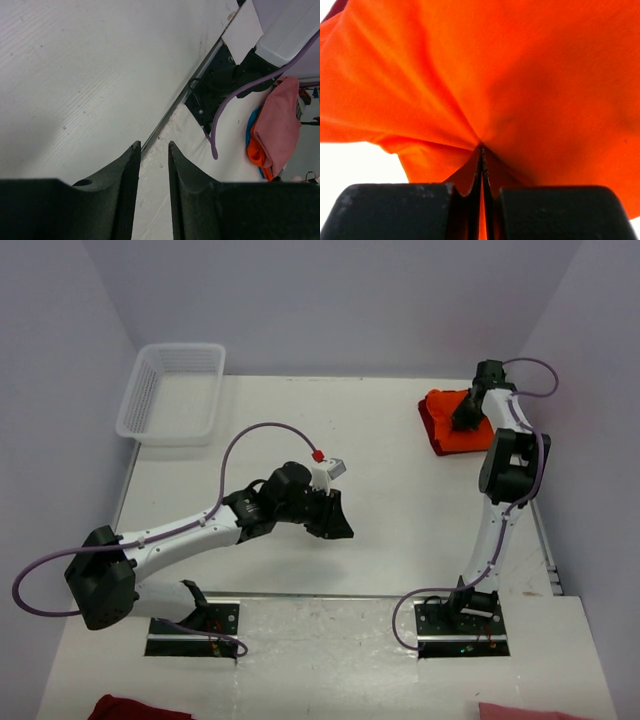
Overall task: Fold and stack the t-shirts
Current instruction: Put the neatly folded tshirt into the corner of the board with the right arm
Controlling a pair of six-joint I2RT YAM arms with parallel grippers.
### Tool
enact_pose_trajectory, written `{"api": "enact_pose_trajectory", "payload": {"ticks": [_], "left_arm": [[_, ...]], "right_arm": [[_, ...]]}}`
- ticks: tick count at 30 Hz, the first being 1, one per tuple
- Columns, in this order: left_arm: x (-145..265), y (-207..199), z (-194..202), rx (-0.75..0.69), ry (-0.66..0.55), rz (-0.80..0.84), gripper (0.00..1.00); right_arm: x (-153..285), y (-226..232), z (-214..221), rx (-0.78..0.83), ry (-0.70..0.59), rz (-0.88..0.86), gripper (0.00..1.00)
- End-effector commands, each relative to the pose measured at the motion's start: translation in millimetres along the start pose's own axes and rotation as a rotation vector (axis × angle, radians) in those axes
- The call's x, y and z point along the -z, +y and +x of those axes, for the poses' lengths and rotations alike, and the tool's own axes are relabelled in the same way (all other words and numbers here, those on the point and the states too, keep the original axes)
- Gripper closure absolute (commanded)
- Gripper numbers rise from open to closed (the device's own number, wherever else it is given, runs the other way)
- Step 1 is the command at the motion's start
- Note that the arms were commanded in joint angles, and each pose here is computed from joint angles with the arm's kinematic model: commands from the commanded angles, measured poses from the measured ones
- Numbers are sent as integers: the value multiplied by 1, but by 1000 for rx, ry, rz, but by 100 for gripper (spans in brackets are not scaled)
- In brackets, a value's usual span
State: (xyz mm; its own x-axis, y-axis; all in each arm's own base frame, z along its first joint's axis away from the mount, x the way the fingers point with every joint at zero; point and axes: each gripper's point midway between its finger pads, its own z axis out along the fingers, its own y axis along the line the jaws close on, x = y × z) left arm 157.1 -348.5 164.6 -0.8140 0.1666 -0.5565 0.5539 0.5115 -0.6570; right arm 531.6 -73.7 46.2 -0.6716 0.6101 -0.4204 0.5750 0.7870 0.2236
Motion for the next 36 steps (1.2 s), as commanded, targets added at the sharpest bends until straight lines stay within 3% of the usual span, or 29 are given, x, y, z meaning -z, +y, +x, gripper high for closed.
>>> {"api": "enact_pose_trajectory", "payload": {"ticks": [1,4,8,15,18,20,22,24,25,29,36], "left_arm": [[0,-9,-2,-6,-13,42,70],[1,-9,-1,-4,-14,41,70],[1,-11,0,-5,-16,48,70],[3,-14,2,-9,-18,58,70],[5,-14,3,-7,-20,59,70],[5,-14,3,-8,-21,60,70],[5,-14,2,-5,-24,59,70],[6,-15,2,-7,-29,59,70],[7,-15,2,-7,-30,57,70],[8,-13,2,-9,-31,47,70],[2,-9,5,-3,-11,41,70]], "right_arm": [[51,29,-34,29,-128,-141,100],[73,49,-39,49,-140,-256,100],[100,46,-46,45,-189,-241,100],[93,37,-44,53,-175,-193,100],[91,67,-43,43,-153,-356,100],[86,95,-24,26,-29,-570,100],[85,126,-24,-90,62,-806,100],[77,135,-18,-157,134,-893,100],[68,137,-10,-191,189,-926,100],[55,142,-11,-284,190,-957,100],[63,139,-16,-194,142,-929,100]]}}
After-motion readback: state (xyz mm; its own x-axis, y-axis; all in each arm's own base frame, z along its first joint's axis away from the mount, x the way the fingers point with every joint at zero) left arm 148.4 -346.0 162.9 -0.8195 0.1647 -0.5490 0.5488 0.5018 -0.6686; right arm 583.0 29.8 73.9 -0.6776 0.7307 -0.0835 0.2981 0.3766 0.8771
